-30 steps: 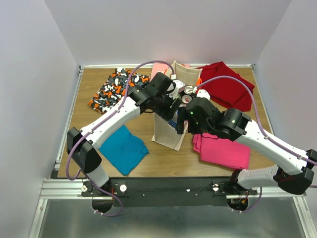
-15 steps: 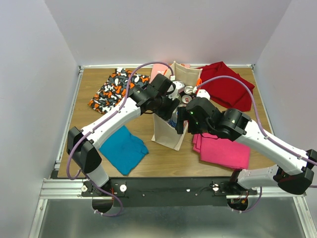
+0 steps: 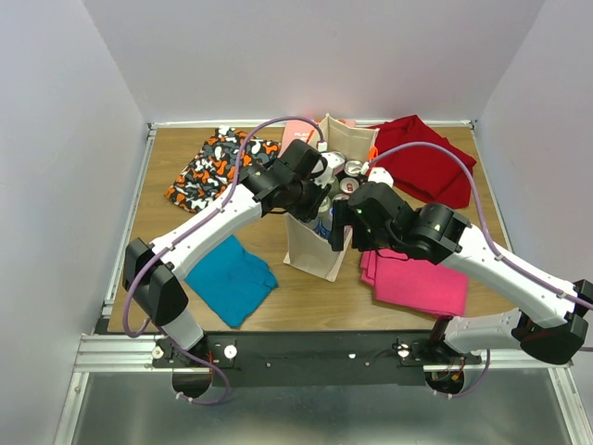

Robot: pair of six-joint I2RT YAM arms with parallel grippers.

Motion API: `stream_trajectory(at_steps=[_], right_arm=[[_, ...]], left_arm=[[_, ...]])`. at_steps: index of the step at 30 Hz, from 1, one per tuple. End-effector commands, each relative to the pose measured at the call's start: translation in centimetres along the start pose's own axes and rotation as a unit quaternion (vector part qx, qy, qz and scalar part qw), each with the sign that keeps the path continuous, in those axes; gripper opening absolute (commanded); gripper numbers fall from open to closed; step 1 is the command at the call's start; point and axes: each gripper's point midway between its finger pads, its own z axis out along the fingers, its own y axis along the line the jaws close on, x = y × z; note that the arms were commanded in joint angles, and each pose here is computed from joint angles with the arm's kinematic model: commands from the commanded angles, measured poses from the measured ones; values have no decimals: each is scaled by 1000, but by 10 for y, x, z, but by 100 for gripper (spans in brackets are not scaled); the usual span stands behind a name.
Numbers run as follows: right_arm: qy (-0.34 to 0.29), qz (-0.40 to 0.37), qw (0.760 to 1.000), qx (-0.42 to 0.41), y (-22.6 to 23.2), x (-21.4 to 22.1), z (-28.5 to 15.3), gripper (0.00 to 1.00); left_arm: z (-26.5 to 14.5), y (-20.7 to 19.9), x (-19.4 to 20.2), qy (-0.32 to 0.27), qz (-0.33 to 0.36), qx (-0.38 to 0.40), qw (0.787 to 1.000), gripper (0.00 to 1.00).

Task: Take the beverage out of the canvas bag
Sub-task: Take out the drink from the canvas bag.

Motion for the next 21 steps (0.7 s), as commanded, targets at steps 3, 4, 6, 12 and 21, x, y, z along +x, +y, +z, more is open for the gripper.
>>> stream_trajectory(at_steps=[3,4,6,12,21], right_arm=[[17,-17,1000,16,-10,13,-3,100],[17,-17,1000,15,-10,14,-3,100],[16,-16,1000,15,-10,13,-4,100],[11,-12,1000,16,-12,11,-7,100],[7,-11,1000,17,-12,9,-7,100]], left_arm=[[-3,-9,19,28,-7,12,1000,0],[-6,-10,16,22,-7,13,1000,0],[-10,-10,11,13,-7,6,1000,0],[-35,-5,-13,-32,-10,-19,999,0],[-61,-3,-40,-79,-10,-31,996,0]])
